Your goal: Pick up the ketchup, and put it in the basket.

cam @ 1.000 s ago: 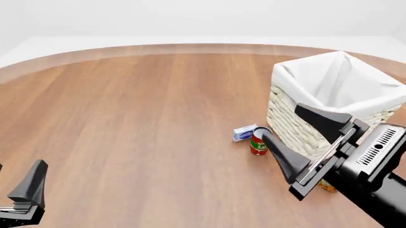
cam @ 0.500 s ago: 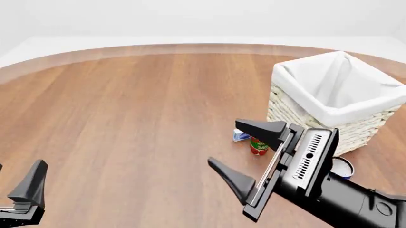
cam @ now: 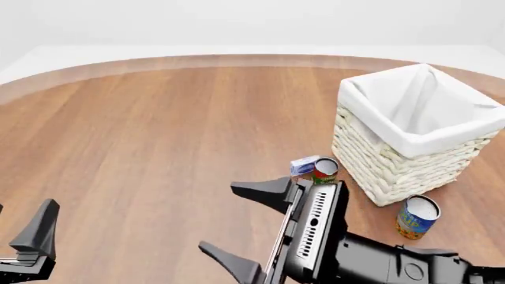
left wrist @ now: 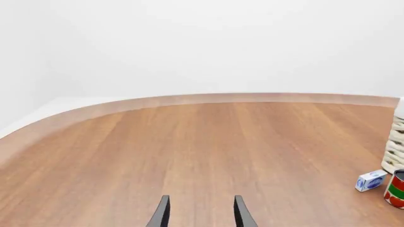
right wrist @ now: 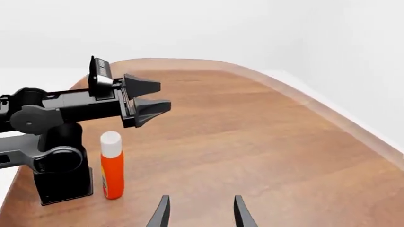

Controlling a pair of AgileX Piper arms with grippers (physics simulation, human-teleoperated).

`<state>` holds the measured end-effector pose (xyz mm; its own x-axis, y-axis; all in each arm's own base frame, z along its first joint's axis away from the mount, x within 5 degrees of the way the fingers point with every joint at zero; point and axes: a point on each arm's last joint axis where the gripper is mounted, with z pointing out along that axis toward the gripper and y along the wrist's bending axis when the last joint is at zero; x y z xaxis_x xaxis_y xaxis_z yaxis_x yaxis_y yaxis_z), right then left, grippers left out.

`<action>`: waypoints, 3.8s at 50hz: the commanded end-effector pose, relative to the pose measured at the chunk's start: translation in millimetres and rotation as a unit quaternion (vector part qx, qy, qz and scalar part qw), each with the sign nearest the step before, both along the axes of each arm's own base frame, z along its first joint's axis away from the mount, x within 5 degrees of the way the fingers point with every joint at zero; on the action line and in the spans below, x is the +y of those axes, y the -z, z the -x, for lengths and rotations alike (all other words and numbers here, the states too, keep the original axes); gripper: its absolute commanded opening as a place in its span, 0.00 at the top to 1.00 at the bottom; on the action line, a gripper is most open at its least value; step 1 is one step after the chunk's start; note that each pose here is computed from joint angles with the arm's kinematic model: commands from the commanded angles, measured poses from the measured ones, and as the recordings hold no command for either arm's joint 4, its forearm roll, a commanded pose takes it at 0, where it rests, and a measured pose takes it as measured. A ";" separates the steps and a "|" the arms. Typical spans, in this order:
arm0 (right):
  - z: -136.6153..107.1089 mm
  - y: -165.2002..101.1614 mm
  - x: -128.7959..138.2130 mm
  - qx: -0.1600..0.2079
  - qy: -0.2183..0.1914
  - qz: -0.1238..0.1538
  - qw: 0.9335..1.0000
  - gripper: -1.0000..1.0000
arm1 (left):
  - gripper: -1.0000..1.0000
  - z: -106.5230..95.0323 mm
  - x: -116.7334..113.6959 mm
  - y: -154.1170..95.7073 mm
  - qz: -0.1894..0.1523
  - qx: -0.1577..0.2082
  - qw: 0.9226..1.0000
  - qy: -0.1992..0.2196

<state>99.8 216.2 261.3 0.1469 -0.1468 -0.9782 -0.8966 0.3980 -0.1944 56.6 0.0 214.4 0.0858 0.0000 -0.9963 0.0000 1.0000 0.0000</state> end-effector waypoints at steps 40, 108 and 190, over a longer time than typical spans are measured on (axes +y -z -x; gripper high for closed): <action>64.1 11.7 60.3 0.122 -0.138 -0.006 0.983 0.00 | 0.00 0.0 0.0 0.0 0.000 0.000 1.000 0.000; 77.5 20.2 116.6 0.162 -0.161 0.004 0.974 0.00 | 0.00 0.0 0.0 0.0 0.000 0.000 1.000 0.000; 43.3 62.7 165.2 0.234 -0.098 0.051 0.966 0.00 | 0.00 0.0 0.0 0.0 0.000 0.000 1.000 0.000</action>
